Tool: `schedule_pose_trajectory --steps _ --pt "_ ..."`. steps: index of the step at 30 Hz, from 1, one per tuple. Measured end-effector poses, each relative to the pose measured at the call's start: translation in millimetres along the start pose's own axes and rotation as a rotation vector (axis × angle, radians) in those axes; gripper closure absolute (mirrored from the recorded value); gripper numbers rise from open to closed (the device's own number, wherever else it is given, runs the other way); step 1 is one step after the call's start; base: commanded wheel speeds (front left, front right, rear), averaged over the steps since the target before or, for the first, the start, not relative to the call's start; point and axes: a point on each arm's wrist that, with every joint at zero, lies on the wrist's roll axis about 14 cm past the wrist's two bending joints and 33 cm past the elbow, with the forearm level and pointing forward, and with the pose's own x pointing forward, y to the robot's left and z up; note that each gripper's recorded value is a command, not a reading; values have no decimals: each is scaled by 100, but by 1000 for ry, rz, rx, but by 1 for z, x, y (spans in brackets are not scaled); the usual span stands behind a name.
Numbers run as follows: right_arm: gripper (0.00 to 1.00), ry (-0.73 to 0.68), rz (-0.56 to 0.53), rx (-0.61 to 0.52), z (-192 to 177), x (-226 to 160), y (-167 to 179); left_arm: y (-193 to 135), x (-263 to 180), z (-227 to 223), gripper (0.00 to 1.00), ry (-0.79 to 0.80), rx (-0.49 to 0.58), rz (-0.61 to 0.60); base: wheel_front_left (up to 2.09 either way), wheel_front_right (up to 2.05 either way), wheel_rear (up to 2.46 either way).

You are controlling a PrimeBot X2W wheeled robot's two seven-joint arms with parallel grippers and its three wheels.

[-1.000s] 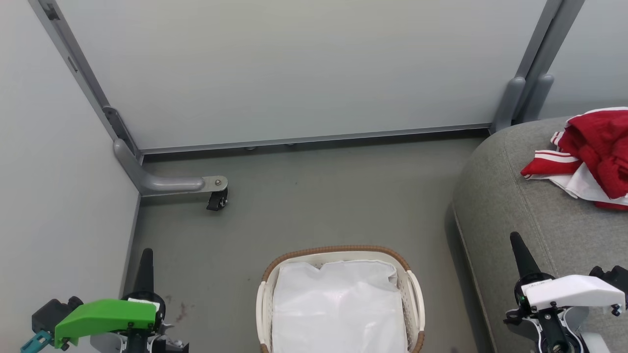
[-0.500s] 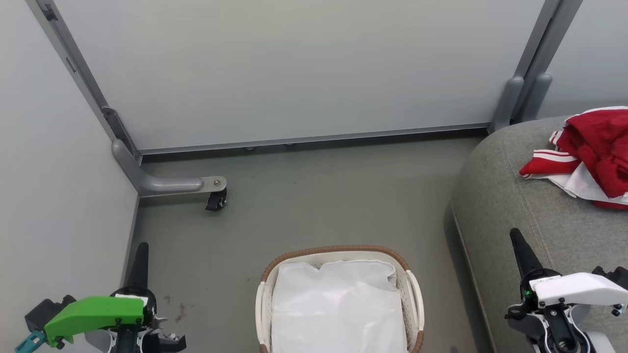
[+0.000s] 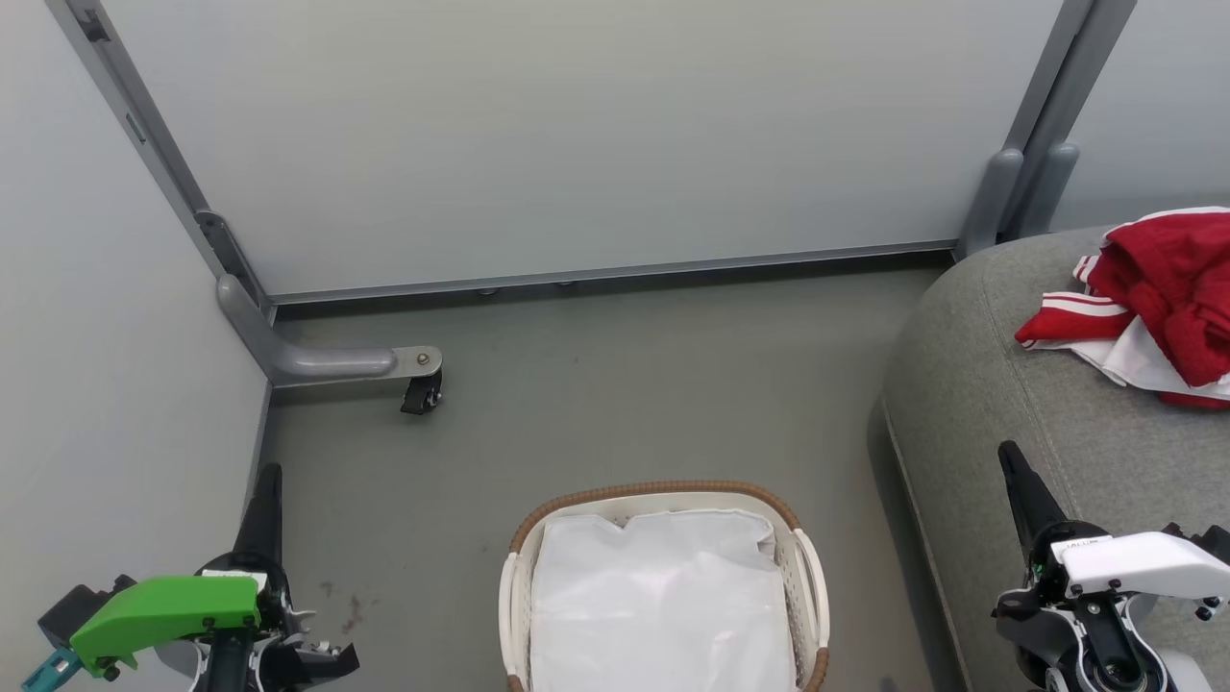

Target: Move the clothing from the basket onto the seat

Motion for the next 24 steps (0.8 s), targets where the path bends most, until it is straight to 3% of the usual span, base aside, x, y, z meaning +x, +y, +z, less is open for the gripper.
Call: schedule_pose_trajectory --steps 24 --pt "100 9 35 145 2 1 9 -12 3 5 100 -1 -128 -45 0 0 0"
